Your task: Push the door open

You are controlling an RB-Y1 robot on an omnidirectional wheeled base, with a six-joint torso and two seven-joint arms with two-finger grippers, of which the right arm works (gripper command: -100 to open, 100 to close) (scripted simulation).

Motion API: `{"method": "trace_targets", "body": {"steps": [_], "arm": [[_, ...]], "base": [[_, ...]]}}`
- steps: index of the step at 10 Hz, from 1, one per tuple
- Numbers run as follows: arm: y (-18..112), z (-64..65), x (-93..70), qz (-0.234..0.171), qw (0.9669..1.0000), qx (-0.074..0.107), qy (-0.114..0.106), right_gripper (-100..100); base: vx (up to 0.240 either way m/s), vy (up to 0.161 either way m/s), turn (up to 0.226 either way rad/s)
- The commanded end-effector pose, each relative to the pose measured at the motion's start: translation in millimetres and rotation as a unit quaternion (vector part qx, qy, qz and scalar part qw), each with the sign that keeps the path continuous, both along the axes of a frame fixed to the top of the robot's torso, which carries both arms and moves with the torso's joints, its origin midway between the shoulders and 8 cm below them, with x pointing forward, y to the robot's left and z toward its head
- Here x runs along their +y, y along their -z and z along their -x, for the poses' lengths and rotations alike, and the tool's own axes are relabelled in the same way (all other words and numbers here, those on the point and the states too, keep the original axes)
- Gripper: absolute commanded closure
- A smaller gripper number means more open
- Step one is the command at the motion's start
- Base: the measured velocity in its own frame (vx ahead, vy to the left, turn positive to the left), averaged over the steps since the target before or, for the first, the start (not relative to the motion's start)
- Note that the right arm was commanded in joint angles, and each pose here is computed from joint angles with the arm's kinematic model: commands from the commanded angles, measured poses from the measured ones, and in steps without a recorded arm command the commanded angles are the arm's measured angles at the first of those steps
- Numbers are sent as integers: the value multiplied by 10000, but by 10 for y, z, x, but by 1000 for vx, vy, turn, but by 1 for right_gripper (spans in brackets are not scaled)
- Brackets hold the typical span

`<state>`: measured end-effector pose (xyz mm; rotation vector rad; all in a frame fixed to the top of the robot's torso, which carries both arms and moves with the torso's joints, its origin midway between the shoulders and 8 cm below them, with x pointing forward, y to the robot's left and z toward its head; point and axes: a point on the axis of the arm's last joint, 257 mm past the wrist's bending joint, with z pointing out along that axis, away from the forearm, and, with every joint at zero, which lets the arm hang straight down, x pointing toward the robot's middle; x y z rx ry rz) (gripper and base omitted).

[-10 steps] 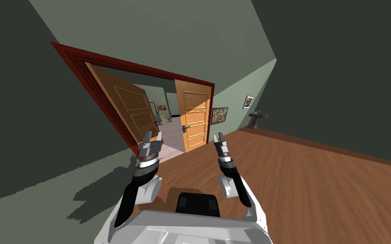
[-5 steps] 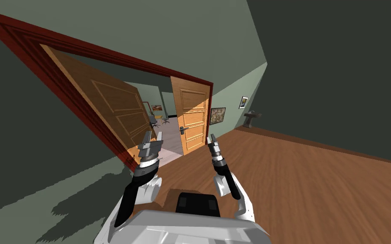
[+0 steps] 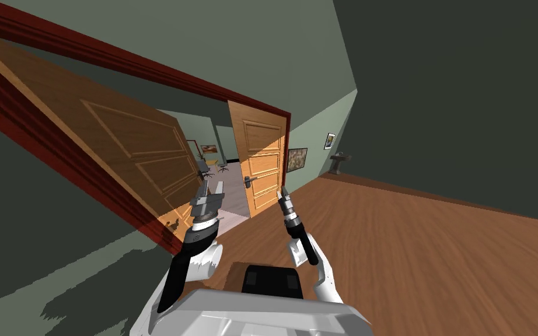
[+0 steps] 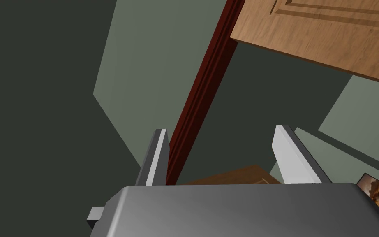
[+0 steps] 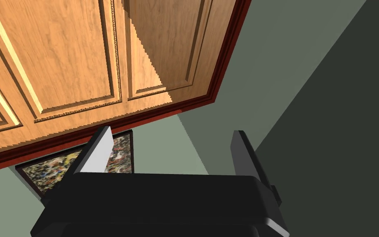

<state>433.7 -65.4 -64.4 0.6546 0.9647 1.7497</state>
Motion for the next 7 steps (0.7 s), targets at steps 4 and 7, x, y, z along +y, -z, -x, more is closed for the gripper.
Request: {"method": "trace_targets", "body": {"steps": [4, 7], "arm": [[303, -55, 426, 78, 9981, 367, -497, -100], [480, -66, 677, 152, 9952, 575, -778, -100]], "base": [[98, 74, -106], [83, 66, -96]]}}
